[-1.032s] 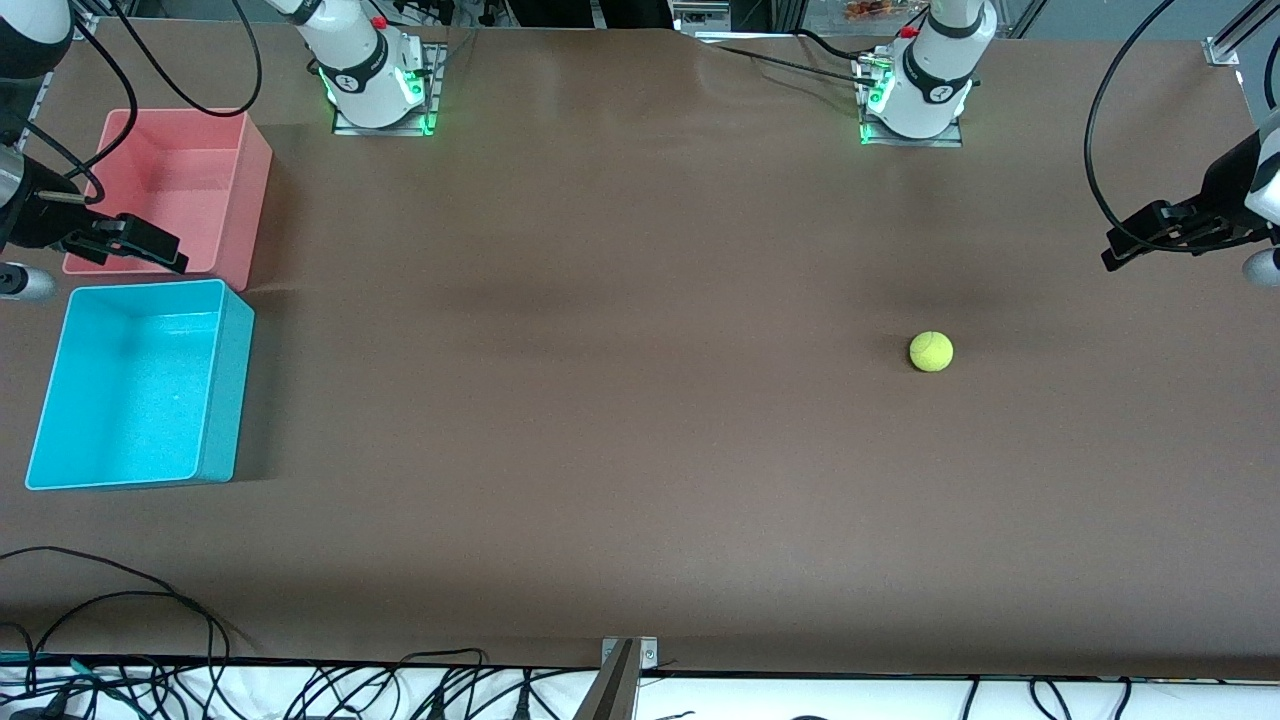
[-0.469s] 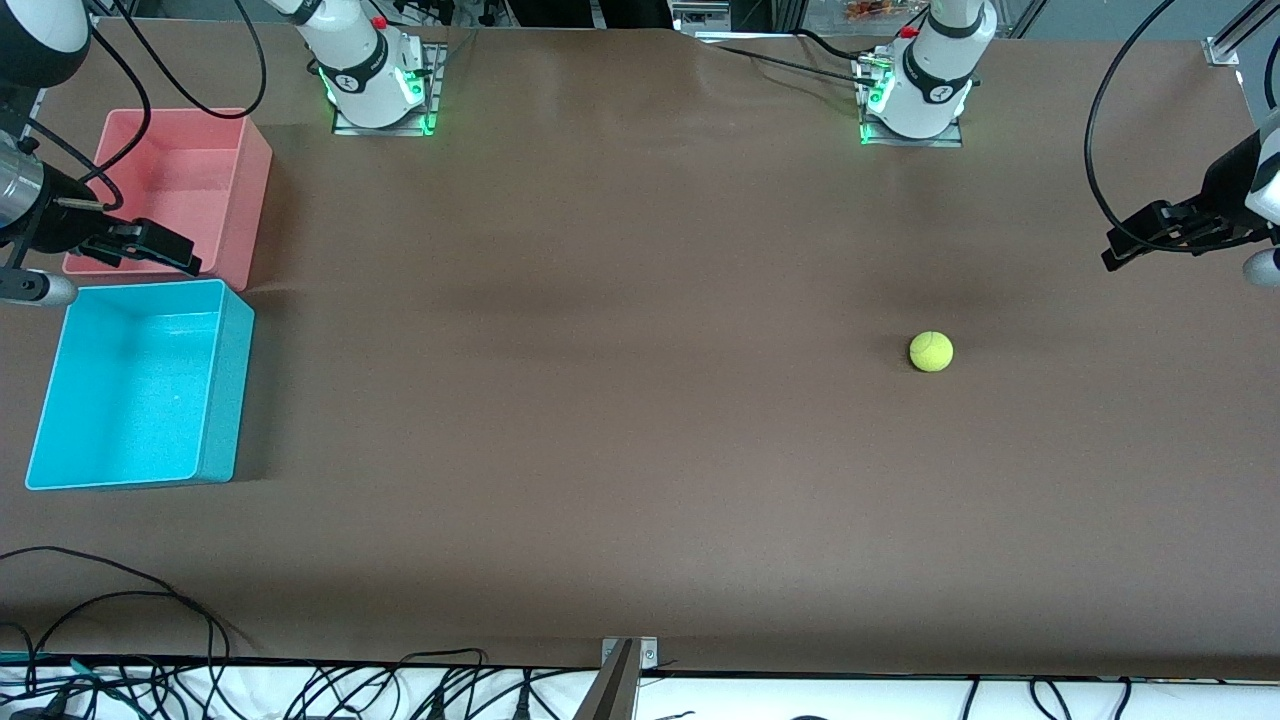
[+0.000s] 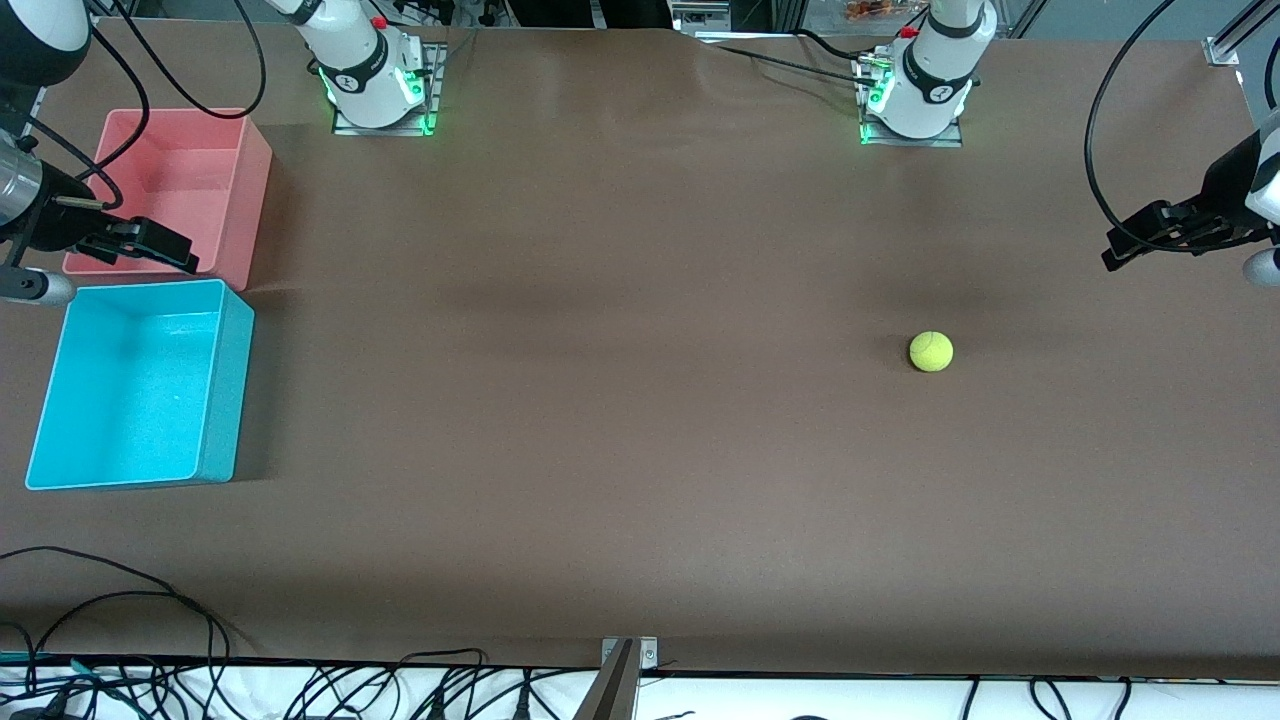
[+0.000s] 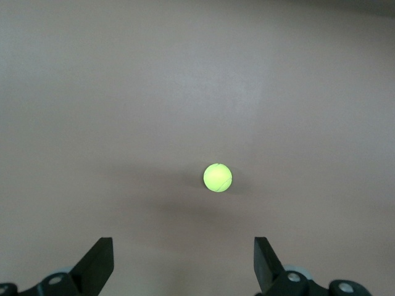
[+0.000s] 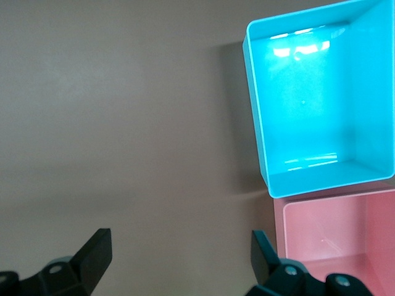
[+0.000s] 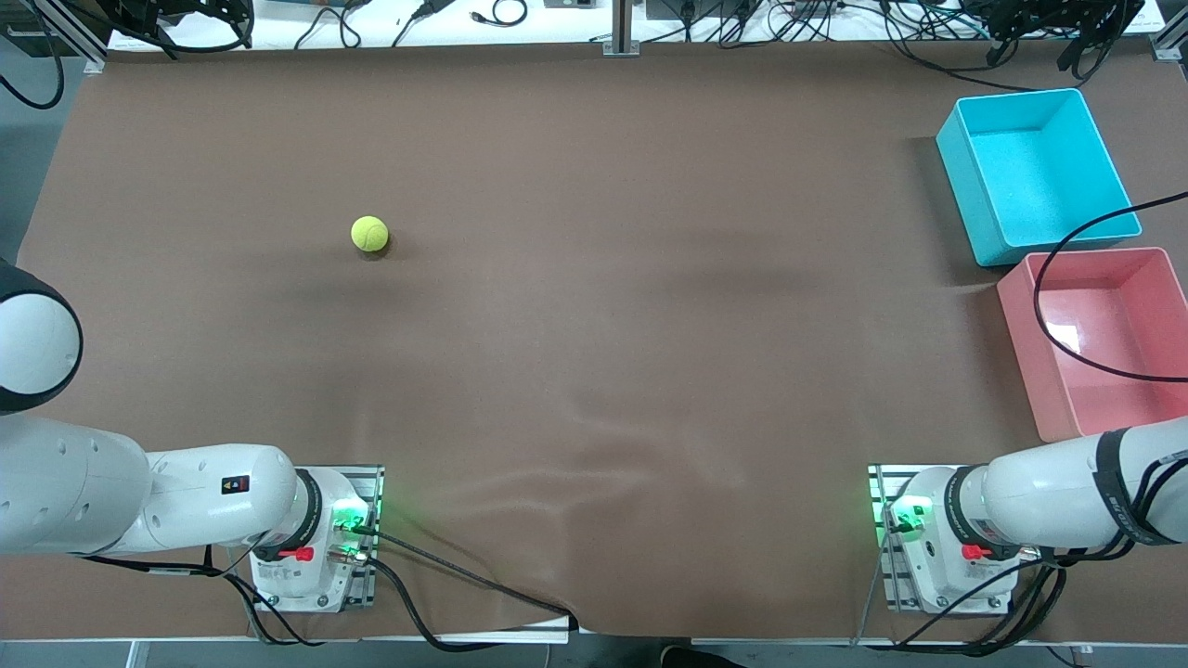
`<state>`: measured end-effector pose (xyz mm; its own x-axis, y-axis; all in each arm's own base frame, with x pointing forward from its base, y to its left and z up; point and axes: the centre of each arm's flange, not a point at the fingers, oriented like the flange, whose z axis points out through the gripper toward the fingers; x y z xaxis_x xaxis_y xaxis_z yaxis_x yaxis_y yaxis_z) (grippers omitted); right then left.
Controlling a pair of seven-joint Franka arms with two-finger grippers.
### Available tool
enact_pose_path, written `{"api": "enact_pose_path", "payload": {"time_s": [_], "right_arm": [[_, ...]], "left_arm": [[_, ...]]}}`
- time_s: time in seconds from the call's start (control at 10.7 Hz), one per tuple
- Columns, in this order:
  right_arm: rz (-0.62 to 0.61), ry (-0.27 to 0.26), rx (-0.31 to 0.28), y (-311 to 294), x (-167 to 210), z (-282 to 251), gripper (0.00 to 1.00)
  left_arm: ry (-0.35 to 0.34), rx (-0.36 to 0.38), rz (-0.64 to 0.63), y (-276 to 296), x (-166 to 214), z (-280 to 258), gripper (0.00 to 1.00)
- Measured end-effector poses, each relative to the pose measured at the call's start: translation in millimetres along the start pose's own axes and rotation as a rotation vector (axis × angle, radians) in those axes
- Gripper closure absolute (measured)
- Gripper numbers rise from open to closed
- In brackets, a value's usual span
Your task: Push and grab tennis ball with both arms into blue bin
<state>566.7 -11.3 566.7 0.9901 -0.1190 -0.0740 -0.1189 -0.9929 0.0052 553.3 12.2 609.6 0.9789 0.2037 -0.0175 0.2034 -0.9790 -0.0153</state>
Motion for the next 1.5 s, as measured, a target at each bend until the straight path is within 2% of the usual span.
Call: {"api": "enact_pose_path", "payload": {"time_s": [0.28,1.5], "right_arm": [[0.012,0.020,0.002,6,1,-10,0.00],[0.024,0.014,0.002,9,3,-7,0.00]], "left_arm": [[0.000,0.000,0.000,0,0,0,0.00],[0.001,0.002,0.087,47,-11,-1,0.00]]}}
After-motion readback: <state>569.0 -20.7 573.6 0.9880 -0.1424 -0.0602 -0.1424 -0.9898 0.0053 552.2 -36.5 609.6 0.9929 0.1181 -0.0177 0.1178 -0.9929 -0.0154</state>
